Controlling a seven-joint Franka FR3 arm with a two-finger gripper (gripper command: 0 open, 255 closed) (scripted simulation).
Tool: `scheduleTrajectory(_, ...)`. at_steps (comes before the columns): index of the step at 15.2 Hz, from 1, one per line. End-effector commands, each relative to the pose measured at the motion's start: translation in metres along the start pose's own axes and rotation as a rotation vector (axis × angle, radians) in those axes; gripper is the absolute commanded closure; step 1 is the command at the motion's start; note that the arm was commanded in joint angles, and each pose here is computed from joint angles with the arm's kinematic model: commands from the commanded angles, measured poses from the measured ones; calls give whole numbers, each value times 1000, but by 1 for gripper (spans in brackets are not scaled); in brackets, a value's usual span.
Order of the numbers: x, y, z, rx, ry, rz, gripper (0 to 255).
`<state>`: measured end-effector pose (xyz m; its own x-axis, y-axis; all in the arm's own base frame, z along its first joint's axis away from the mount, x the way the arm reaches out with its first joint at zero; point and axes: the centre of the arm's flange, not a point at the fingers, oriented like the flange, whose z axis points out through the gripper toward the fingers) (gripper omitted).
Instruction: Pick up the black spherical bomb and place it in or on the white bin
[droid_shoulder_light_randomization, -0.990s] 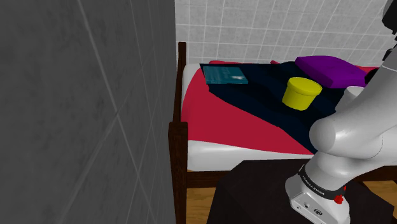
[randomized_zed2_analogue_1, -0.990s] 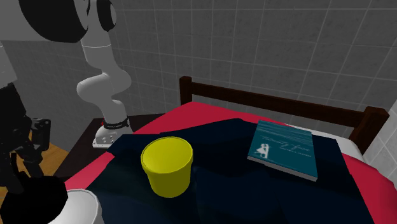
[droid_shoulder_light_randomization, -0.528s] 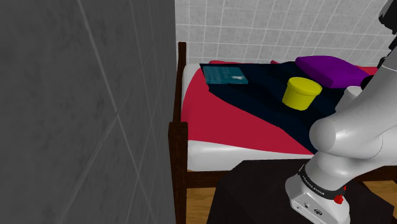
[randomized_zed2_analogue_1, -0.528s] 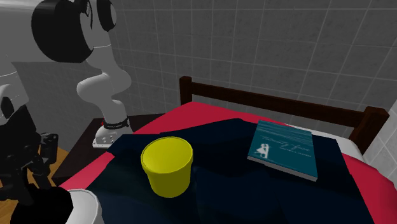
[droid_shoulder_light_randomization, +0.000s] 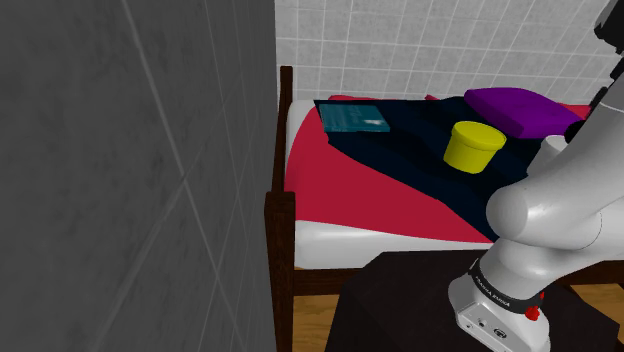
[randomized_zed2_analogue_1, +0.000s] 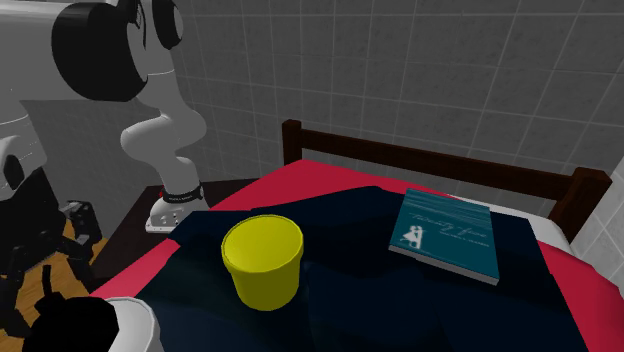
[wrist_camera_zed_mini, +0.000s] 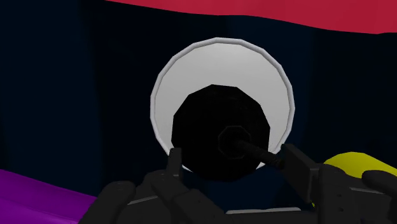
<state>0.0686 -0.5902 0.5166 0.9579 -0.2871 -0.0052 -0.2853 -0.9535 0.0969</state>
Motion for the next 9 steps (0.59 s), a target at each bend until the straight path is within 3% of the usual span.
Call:
scheduleTrajectory(1, 0, 0, 0, 0, 0, 0, 0)
scheduleTrajectory(4, 0, 0, 0, 0, 0, 0, 0)
scheduleTrajectory(8, 0, 0, -50, 0, 0, 0, 0)
scheduleTrajectory(9, 0, 0, -50, 0, 0, 0, 0)
